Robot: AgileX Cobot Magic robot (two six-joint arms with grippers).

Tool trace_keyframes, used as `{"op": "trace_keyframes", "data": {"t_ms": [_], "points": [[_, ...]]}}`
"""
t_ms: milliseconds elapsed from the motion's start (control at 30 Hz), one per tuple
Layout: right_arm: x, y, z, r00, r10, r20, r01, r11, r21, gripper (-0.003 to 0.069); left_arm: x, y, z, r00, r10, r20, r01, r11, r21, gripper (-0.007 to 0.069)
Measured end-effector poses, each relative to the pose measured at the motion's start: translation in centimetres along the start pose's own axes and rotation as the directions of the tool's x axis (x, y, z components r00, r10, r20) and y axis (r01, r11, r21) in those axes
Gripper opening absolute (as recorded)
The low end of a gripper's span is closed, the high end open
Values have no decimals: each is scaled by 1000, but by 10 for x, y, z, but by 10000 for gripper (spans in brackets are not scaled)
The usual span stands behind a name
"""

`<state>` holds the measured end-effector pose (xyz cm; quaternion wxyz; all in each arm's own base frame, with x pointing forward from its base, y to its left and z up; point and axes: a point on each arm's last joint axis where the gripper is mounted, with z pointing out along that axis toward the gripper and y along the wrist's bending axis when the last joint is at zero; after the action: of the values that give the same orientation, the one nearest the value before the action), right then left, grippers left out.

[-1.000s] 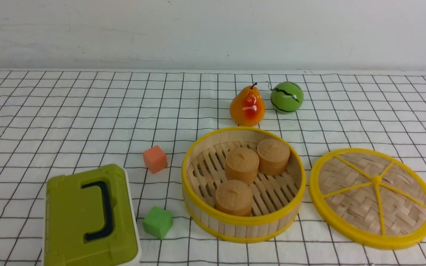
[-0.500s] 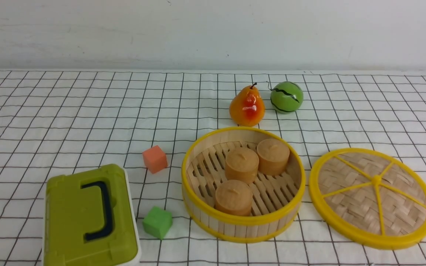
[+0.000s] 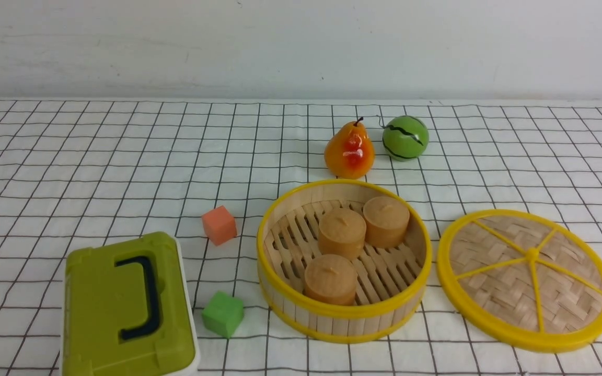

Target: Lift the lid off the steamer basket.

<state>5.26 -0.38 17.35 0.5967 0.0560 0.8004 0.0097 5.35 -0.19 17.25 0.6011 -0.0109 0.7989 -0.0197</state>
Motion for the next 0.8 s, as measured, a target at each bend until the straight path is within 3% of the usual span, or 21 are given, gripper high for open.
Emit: {"op": "trace_keyframes", "data": {"t_ms": [800], "points": [[1, 1, 0, 999, -44, -13, 44, 999, -4, -20, 0, 0, 0, 1000, 0, 0, 0, 1000, 0, 239]]}}
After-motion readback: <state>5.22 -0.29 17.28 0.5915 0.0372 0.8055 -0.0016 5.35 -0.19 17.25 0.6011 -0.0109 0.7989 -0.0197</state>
